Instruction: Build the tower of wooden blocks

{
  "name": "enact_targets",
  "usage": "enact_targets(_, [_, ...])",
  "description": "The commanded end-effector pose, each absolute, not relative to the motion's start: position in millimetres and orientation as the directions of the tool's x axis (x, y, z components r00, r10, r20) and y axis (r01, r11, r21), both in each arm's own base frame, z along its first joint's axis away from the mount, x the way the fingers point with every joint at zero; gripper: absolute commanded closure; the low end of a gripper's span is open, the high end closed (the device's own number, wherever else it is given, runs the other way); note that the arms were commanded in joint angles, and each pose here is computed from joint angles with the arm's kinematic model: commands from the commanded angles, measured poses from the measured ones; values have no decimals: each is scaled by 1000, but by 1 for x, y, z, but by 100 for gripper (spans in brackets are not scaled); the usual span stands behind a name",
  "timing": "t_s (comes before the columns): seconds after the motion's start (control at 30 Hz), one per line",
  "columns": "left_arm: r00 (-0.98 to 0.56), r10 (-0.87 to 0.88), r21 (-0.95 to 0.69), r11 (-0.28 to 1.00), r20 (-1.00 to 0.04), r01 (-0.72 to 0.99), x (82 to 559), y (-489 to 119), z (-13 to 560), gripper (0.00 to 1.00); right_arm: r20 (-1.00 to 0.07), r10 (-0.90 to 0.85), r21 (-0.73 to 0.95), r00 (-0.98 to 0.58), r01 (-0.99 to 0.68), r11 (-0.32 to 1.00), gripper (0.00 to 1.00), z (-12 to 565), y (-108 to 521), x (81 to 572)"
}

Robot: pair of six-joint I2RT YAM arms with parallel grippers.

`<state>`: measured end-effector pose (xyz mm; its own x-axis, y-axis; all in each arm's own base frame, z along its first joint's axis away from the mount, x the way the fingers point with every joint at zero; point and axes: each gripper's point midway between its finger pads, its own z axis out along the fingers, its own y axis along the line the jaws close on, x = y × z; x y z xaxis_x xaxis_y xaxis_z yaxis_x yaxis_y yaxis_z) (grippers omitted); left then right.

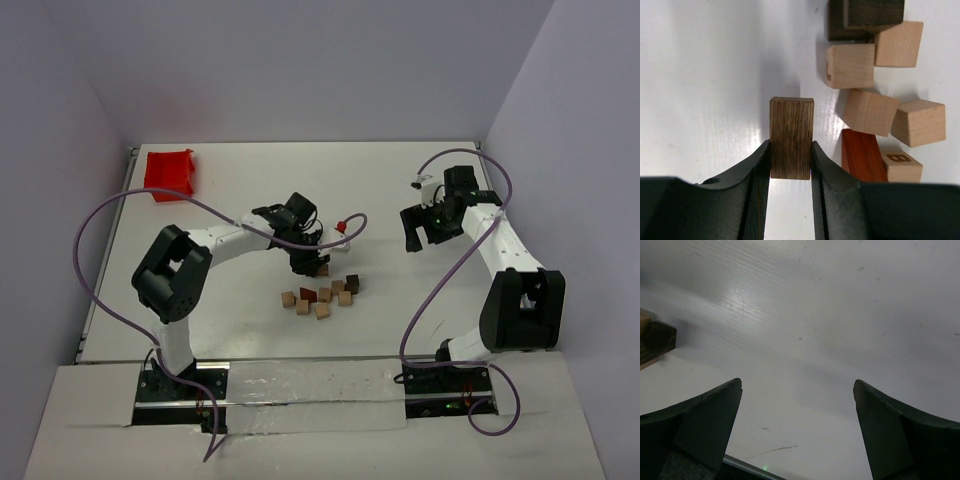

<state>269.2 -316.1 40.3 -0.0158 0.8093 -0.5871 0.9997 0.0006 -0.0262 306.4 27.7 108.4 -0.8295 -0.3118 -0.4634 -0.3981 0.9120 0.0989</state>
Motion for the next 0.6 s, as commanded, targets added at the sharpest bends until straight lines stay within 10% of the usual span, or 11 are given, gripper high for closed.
enact_targets(0.0, [95, 773, 83, -55, -627, 995, 295, -326, 76, 100, -492, -298, 109, -818, -398, 911, 1, 113, 30, 315])
enact_targets(0.57, [124, 809, 73, -100, -575, 992, 370, -313, 53, 95, -484, -289, 116, -826, -388, 914, 1, 114, 30, 328])
